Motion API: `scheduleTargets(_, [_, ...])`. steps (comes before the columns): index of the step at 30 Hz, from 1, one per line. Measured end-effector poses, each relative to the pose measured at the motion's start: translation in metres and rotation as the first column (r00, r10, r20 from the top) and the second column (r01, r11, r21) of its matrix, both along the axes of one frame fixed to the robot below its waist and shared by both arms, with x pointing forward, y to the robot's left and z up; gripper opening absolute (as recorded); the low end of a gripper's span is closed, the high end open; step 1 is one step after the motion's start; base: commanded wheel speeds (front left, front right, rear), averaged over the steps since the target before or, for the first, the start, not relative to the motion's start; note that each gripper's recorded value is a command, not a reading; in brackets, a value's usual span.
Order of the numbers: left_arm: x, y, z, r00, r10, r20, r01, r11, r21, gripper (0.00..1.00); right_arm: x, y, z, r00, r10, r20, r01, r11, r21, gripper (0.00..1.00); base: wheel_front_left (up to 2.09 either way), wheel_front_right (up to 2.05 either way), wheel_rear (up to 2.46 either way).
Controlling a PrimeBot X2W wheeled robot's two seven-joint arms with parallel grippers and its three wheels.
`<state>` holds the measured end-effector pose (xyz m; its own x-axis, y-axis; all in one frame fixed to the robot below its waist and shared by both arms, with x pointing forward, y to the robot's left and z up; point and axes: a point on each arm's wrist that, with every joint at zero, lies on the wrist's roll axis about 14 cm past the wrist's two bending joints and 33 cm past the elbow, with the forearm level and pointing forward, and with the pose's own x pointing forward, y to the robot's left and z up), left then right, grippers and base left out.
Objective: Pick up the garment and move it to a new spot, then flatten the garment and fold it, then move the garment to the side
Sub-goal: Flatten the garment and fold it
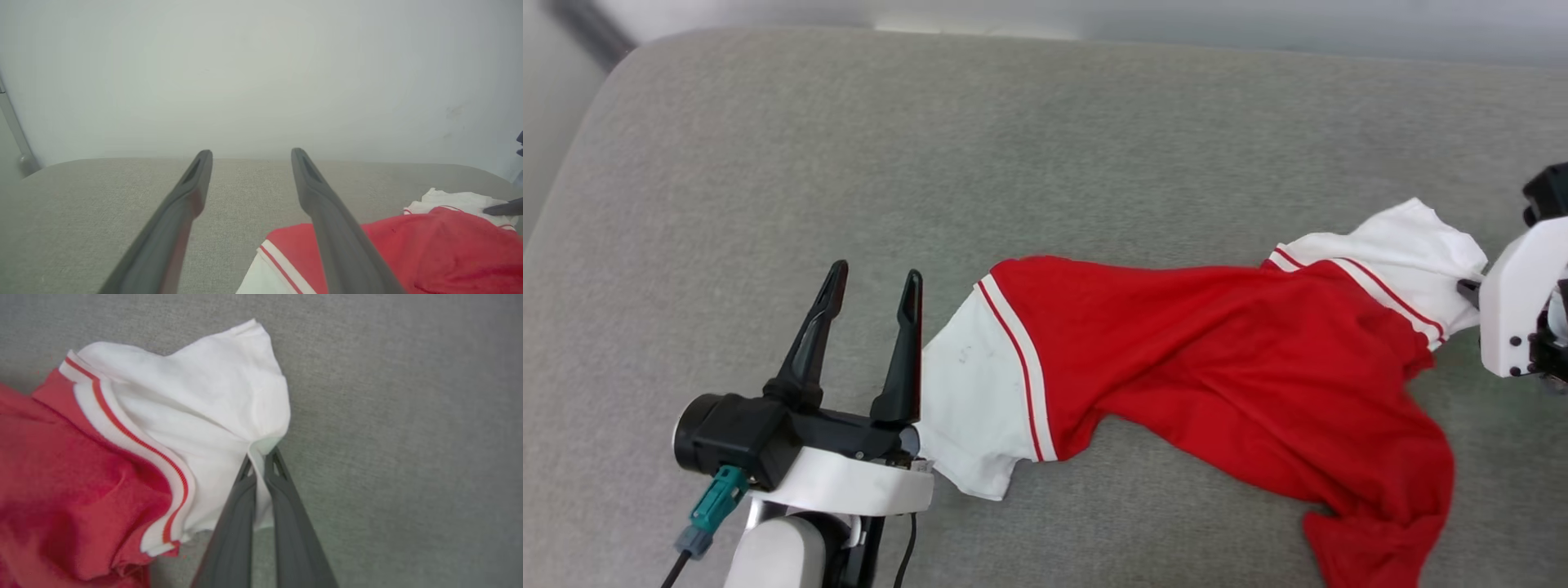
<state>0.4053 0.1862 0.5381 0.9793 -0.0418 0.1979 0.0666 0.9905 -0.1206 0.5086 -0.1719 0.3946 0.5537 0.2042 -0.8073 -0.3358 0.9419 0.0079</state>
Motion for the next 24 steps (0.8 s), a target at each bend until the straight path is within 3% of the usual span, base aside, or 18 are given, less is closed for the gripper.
scheduleTargets(7, [0.005, -0.018, 0.007, 0.997, -0.067, 0.027, 0.067, 0.998, -0.005, 1.00, -0.023, -0.070, 0.023, 0.971, -0.203, 0.122, 0.202, 0.979, 0.024, 0.00, 0.00, 0.00, 0.00])
scheduleTargets(14, [0.010, -0.034, 0.008, 0.993, -0.116, 0.034, 0.117, 0.993, -0.017, 1.00, -0.073, -0.137, 0.006, 0.920, -0.371, 0.122, 0.377, 0.926, -0.029, 0.00, 0.00, 0.00, 0.00])
scheduleTargets(17, [0.011, -0.036, 0.005, 0.992, -0.125, 0.027, 0.126, 0.992, -0.019, 1.00, -0.091, -0.145, -0.008, 0.909, -0.403, 0.105, 0.409, 0.911, -0.045, 0.00, 0.00, 0.00, 0.00])
scheduleTargets(18, [0.012, -0.037, 0.004, 0.992, -0.127, 0.024, 0.128, 0.991, -0.027, 1.00, -0.095, -0.143, -0.012, 0.904, -0.416, 0.096, 0.420, 0.907, -0.031, 0.41, 0.00, 0.00, 0.00])
scheduleTargets(19, [0.012, -0.037, 0.001, 0.992, -0.128, 0.015, 0.129, 0.991, -0.038, 1.00, -0.097, -0.140, -0.015, 0.904, -0.417, 0.095, 0.421, 0.907, -0.024, 0.41, 0.00, 0.00, 0.00])
scheduleTargets(20, [0.012, -0.038, -0.002, 0.992, -0.130, 0.008, 0.130, 0.990, -0.047, 1.00, -0.096, -0.138, -0.015, 0.901, -0.420, 0.108, 0.424, 0.906, -0.011, 1.00, 0.00, 0.00, 0.00])
scheduleTargets(24, [0.012, -0.037, -0.004, 0.991, -0.133, -0.002, 0.133, 0.990, -0.054, 1.00, -0.081, -0.121, 0.003, 0.882, -0.424, 0.206, 0.413, 0.906, 0.094, 1.00, 0.00, 0.00, 0.00])
